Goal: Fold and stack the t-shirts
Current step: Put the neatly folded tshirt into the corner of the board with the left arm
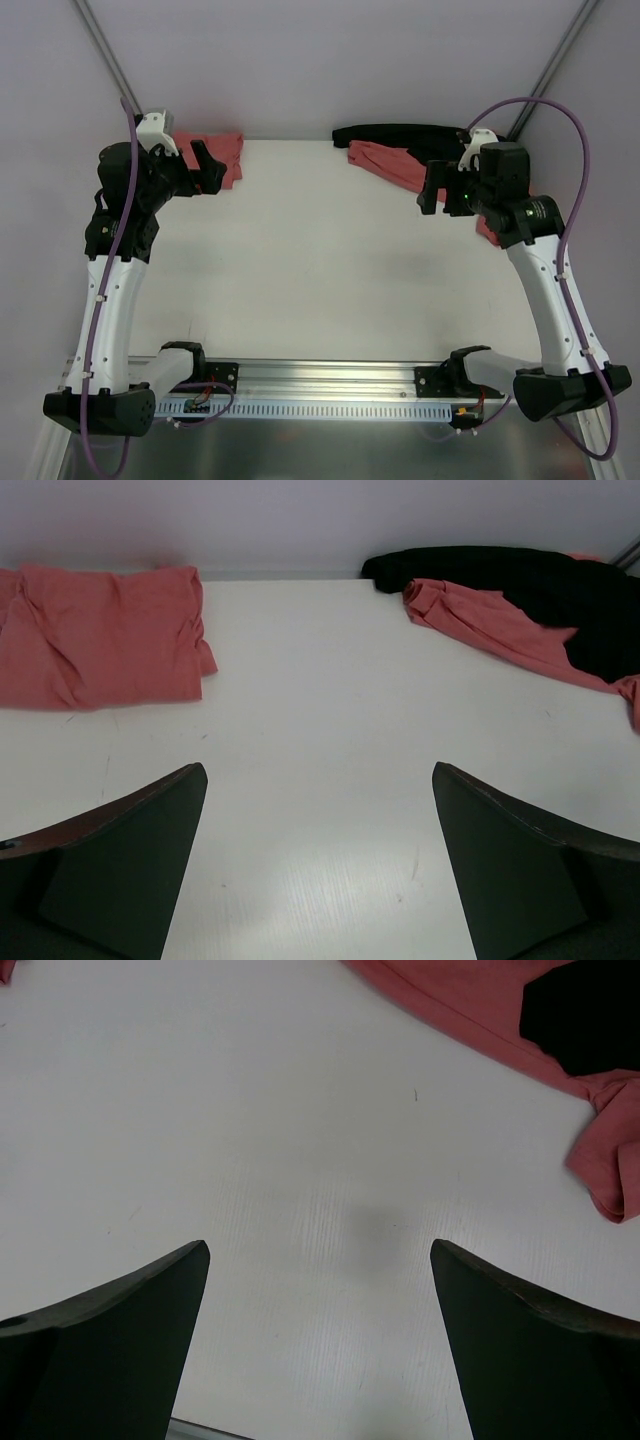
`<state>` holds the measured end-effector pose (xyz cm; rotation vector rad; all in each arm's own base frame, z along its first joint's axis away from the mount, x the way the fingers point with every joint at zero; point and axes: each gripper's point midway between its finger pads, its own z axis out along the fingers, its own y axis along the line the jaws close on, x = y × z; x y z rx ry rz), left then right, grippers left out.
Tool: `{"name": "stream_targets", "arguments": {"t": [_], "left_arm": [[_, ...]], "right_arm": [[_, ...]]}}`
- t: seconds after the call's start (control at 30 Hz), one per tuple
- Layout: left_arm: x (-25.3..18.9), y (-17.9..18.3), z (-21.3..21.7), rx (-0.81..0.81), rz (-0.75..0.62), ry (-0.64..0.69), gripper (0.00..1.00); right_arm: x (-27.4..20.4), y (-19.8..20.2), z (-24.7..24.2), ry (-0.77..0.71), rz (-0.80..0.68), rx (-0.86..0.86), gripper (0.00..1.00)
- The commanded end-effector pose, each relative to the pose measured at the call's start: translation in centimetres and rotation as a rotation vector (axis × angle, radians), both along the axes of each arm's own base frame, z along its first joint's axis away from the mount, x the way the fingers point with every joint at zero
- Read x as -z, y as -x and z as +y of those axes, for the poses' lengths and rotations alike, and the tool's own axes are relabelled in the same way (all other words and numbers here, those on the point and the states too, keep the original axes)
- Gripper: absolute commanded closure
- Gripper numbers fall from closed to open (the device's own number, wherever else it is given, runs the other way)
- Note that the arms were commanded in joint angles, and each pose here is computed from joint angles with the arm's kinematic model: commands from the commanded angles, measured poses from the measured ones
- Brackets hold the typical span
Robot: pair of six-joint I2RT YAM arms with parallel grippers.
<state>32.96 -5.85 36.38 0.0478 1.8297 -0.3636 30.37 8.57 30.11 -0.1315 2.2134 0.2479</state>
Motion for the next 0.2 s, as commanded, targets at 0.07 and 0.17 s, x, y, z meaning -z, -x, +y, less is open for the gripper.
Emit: {"name": "stream_targets", "arguments": {"t": [0.07, 0.17], "left_arm": [[-0.54, 0.01, 0.19, -0.003, -0.030, -0.016, 0.01], [-0.47, 0.03, 0.21, -0.005, -0.027, -0.016, 0.01]], "right_arm": [[-1.04, -0.01, -0.09, -0.005, -0.060, 0.007, 0.01], [-1.02, -0.01, -0.05, -0.008, -0.061, 0.006, 0.00]]}}
